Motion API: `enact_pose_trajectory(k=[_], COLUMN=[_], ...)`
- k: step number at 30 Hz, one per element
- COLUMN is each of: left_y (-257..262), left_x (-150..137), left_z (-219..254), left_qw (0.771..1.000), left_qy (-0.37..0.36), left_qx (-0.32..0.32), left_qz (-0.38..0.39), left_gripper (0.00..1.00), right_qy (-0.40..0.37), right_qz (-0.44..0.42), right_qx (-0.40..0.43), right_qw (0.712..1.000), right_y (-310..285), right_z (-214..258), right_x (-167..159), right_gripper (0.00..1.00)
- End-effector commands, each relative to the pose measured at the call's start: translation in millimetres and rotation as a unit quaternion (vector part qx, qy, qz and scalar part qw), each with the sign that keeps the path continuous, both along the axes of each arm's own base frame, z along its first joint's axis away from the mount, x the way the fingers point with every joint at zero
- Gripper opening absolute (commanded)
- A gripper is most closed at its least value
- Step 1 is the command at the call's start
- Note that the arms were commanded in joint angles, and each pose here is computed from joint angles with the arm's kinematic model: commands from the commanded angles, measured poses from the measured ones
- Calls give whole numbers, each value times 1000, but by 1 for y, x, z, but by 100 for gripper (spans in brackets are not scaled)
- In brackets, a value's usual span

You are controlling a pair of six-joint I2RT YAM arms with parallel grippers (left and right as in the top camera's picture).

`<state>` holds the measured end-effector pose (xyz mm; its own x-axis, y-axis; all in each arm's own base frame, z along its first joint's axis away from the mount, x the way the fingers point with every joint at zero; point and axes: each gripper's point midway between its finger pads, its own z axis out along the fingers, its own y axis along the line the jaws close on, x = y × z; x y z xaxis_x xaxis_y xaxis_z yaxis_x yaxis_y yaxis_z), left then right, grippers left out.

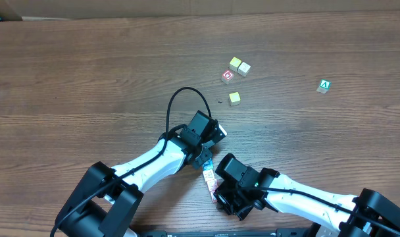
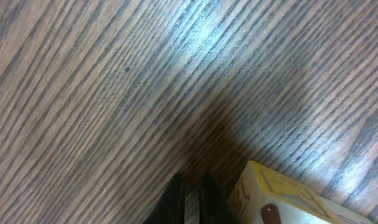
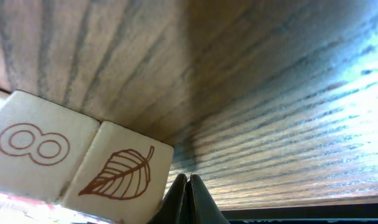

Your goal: Flip 5 blocks

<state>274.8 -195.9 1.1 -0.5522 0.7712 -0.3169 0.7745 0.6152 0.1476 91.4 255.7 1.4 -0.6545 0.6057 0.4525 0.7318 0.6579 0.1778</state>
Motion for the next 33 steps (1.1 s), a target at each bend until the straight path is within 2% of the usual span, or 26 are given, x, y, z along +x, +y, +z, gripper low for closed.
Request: enact_pose_trajectory(k=[1,13,22,27,33], left_y=[-1,5,24,39,65], left_x=[-7,-2,13,31,56], left_z=[-7,-6,-5,-1,19], left_qw=[1000,1000,999,991,960], left_qy=[12,6,4,-13,-20], left_qx=[2,10,1,-13,-29], left_qz=[-14,-4,50,131,277], left_gripper=[4,4,4,4,4], right_qy=[-7,5,13,32,29], right_qz=[-9,-3,11,10,-16], right_qx=[-4,-17,-35,-87,-149], right_qw=[1000,1000,999,996,988], right_y=[3,-1,-3,-26,-61], right_z=[1,-1,-3,-9,-7], right_x=[2,-7,-22,-32,-25], right_gripper=[4,4,4,4,4])
